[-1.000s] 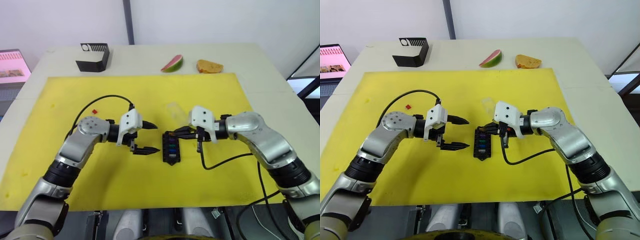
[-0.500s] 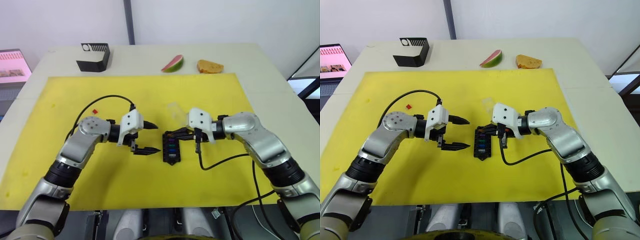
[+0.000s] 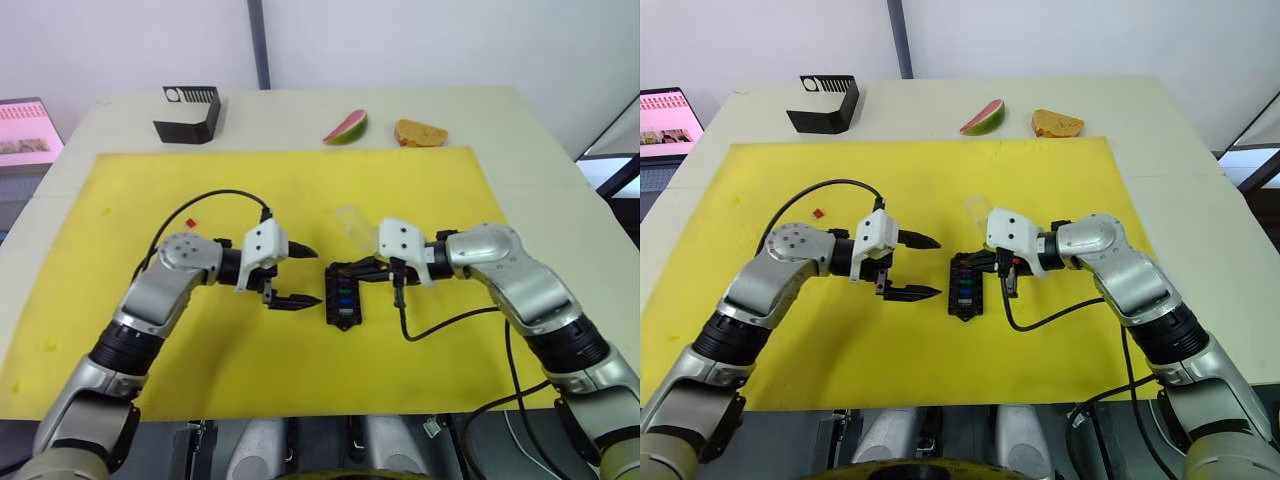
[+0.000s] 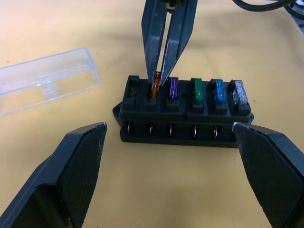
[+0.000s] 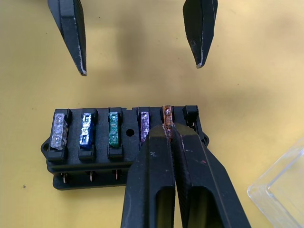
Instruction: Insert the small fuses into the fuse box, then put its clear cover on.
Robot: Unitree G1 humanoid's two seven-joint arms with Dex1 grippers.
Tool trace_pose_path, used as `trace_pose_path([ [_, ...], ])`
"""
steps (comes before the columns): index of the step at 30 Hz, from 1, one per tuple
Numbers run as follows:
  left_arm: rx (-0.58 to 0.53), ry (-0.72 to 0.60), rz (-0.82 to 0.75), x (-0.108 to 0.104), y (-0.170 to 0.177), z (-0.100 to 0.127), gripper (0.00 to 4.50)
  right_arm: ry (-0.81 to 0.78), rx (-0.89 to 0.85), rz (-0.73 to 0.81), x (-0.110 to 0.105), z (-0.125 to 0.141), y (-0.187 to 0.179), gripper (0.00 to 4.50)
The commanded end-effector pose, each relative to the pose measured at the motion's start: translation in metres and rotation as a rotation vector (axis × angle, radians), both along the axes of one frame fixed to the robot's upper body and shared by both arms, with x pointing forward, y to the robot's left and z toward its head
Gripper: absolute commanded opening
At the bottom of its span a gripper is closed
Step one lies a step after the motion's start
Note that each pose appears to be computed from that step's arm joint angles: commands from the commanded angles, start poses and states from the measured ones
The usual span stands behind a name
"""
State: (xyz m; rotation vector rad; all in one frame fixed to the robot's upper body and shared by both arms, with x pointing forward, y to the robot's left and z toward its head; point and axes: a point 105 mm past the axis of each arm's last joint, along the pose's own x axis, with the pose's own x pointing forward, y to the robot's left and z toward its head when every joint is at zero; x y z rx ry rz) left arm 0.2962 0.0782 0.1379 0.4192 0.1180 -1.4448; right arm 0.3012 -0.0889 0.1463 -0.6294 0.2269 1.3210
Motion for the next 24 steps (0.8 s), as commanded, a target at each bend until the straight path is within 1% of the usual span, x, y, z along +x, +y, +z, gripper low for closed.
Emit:
trace_pose_path([
  [1, -0.011, -0.054, -0.022, -0.0025, -0.0037, 0.0102, 4.45, -0.057, 0.013, 0.018, 0.0006, 0.0201, 0.0039, 0.0],
  [8, -0.014, -0.062, -0.024, -0.0024, -0.006, 0.0102, 4.45, -0.046, -0.058, 0.007, 0.0026, 0.0135, 0.0031, 0.0],
  [13, -0.015, -0.064, -0.02, -0.0016, -0.0051, 0.0103, 4.45, -0.035, -0.052, 0.023, -0.0005, 0.0139, 0.0062, 0.0],
  [19, -0.012, -0.061, -0.011, -0.0006, -0.0028, 0.009, 4.45, -0.042, -0.045, 0.042, -0.0037, 0.021, 0.0104, 0.0],
  [24, -0.012, -0.063, -0.011, -0.0004, -0.0033, 0.0091, 4.45, -0.044, -0.058, 0.02, 0.0, 0.02, 0.0093, 0.0],
])
